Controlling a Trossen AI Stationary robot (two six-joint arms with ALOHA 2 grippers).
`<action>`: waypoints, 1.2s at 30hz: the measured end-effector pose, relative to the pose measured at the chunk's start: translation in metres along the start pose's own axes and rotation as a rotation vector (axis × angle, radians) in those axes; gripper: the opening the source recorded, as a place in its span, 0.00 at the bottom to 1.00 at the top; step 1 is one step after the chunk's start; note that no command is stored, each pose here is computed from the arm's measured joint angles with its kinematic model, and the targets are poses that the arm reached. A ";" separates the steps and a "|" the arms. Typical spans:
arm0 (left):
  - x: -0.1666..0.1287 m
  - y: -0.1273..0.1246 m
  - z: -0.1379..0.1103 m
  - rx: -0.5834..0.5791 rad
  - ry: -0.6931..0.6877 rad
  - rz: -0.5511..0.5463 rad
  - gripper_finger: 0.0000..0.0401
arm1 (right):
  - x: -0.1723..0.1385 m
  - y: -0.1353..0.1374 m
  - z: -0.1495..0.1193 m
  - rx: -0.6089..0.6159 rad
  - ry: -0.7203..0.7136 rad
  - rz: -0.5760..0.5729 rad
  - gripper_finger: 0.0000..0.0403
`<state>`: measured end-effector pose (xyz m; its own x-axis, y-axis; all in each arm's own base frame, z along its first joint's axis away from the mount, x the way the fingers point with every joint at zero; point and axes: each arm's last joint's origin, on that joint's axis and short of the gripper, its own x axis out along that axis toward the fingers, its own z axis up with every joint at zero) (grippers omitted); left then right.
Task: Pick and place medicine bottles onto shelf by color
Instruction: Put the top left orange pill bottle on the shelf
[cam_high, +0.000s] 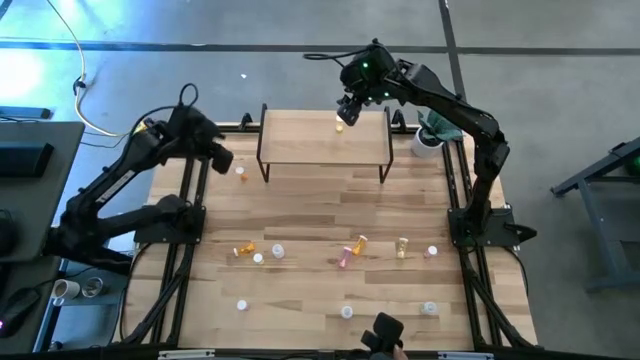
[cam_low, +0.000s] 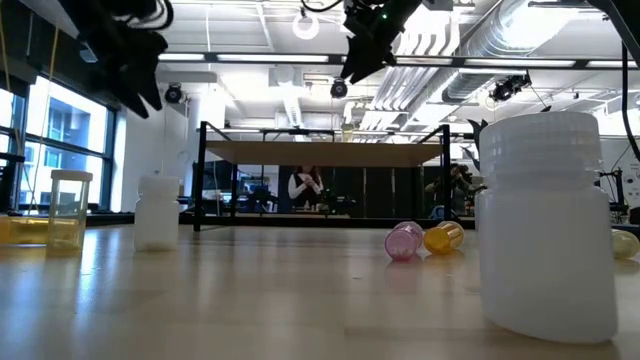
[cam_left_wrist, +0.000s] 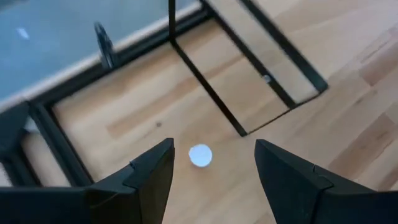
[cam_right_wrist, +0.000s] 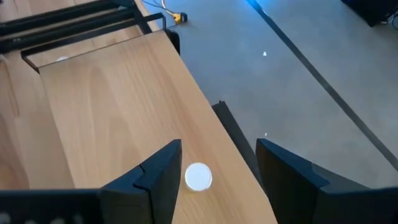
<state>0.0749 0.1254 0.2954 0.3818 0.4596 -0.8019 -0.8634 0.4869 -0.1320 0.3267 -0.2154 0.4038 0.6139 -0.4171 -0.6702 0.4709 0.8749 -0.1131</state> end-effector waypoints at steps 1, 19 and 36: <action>0.004 0.003 0.002 -0.013 0.018 -0.004 0.53 | 0.000 0.000 0.000 -0.008 0.001 0.000 0.49; 0.051 0.013 -0.010 -0.093 0.315 0.006 0.53 | 0.000 0.000 -0.001 -0.020 0.005 0.001 0.49; 0.093 0.007 -0.002 -0.127 0.424 0.015 0.53 | 0.000 0.000 0.000 -0.019 0.005 0.001 0.49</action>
<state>0.1038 0.1704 0.2185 0.2229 0.1074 -0.9689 -0.9115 0.3754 -0.1681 0.3264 -0.2152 0.4034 0.6110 -0.4153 -0.6740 0.4583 0.8797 -0.1267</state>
